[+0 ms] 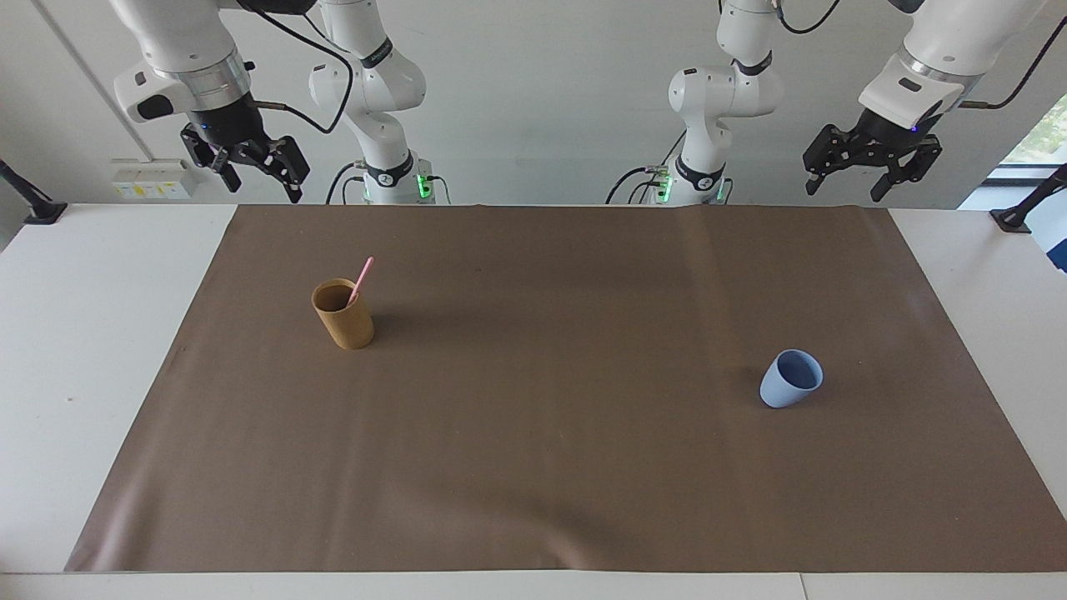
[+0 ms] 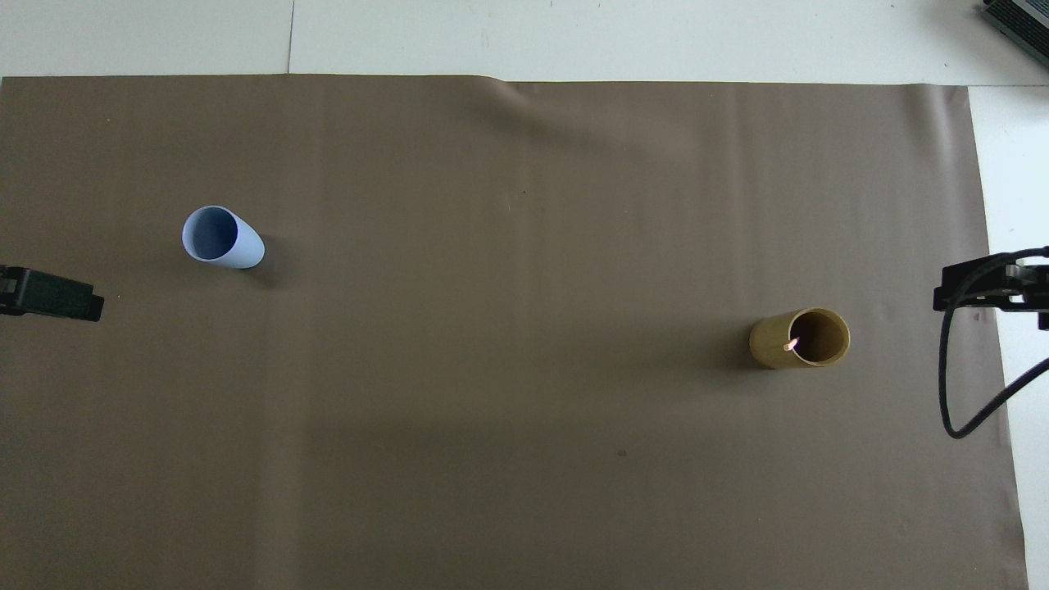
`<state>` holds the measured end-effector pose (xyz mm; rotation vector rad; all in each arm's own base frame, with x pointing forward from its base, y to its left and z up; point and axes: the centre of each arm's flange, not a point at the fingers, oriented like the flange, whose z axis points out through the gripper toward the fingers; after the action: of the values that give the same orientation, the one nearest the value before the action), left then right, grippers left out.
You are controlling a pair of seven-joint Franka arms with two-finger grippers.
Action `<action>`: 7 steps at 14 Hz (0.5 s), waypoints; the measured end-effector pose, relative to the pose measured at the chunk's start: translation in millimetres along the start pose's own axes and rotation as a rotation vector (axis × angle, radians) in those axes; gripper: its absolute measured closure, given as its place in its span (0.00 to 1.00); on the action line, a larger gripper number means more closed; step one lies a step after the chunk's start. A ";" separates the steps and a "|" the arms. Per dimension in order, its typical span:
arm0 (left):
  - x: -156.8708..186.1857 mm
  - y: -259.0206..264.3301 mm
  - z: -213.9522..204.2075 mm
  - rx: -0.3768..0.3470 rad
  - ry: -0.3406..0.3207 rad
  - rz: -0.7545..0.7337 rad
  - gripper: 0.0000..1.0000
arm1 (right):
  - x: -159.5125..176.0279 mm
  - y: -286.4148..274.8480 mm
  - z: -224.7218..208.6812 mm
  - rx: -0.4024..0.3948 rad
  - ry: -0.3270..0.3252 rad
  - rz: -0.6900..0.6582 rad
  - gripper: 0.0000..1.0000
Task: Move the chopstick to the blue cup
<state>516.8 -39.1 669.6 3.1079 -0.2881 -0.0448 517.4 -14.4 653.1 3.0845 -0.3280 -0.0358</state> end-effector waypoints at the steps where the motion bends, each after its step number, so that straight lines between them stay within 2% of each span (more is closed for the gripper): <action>1: 0.0 0.3 0.0 0.000 0.000 0.001 0.00 | 0.0 0.0 0.0 0.000 0.000 0.000 0.00; 7: -0.4 3.8 -1.0 0.001 0.002 0.007 0.00 | 0.0 0.0 0.0 0.000 0.000 0.000 0.00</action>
<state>515.7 -42.7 670.7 3.1076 -0.2989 -0.0417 517.4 -14.4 653.1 3.0845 -0.3280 -0.0358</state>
